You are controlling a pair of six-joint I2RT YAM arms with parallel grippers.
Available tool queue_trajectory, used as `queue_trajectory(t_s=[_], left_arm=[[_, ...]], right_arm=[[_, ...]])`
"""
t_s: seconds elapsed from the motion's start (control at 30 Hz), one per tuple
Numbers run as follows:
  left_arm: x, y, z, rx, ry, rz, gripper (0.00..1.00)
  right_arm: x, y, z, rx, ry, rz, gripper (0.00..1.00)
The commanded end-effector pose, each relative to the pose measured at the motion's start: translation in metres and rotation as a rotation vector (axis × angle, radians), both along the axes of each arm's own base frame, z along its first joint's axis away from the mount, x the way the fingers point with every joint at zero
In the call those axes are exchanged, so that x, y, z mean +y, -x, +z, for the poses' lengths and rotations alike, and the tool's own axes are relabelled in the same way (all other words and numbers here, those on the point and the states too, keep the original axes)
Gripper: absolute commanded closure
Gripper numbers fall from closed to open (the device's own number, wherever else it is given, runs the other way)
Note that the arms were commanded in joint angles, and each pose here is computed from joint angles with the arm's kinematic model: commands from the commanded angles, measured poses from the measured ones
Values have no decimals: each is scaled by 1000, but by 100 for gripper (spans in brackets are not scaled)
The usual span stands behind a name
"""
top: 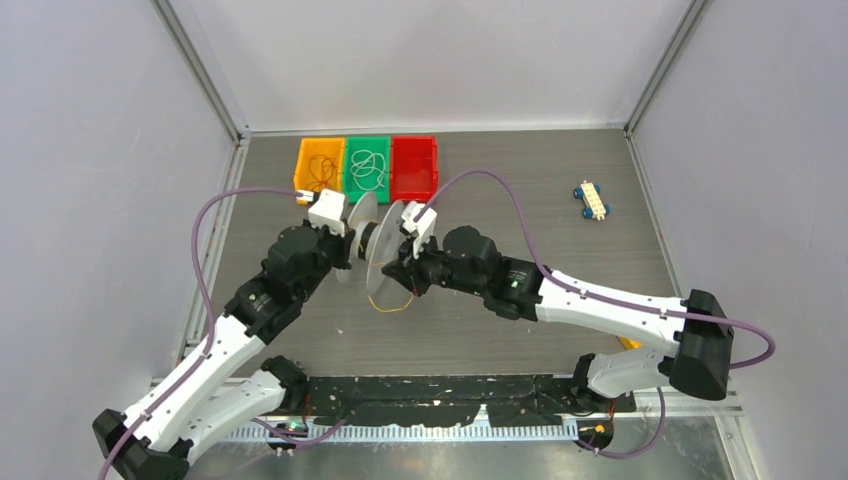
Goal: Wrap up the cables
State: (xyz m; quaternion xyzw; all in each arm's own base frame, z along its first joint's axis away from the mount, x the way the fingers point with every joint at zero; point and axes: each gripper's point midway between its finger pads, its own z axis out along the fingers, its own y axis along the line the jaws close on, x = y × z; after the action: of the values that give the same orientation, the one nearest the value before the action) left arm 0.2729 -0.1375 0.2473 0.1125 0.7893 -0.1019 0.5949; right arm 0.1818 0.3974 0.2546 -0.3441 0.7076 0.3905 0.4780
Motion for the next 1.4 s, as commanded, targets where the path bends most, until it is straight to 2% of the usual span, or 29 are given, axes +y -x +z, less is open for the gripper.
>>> queue_trajectory(t_s=[0.0, 0.17, 0.37, 0.5, 0.77, 0.97, 1.13, 1.37], left_arm=[[-15, 17, 33, -120, -100, -218, 100], [-27, 40, 27, -84, -208, -415, 100], [-23, 49, 36, -97, -243, -454, 100], [-28, 54, 40, -113, -235, -489, 100], [-37, 71, 47, -130, -209, -592, 100], [-41, 91, 54, -146, -186, -677, 100], [-39, 96, 59, -152, -165, -675, 100], [-49, 108, 78, -172, -89, -731, 100]], right_arm=[[-20, -16, 51, -209, 0, -38, 94], [-38, -32, 67, -375, 61, -80, 92], [-55, -32, 50, -412, 159, -80, 85], [-68, -35, 32, -398, 197, -121, 94], [-93, -44, 0, -382, 284, -193, 95], [-104, -54, -5, -329, 240, -222, 94], [-101, -42, -7, -313, 187, -137, 88], [-96, -28, -29, -288, 157, -67, 87]])
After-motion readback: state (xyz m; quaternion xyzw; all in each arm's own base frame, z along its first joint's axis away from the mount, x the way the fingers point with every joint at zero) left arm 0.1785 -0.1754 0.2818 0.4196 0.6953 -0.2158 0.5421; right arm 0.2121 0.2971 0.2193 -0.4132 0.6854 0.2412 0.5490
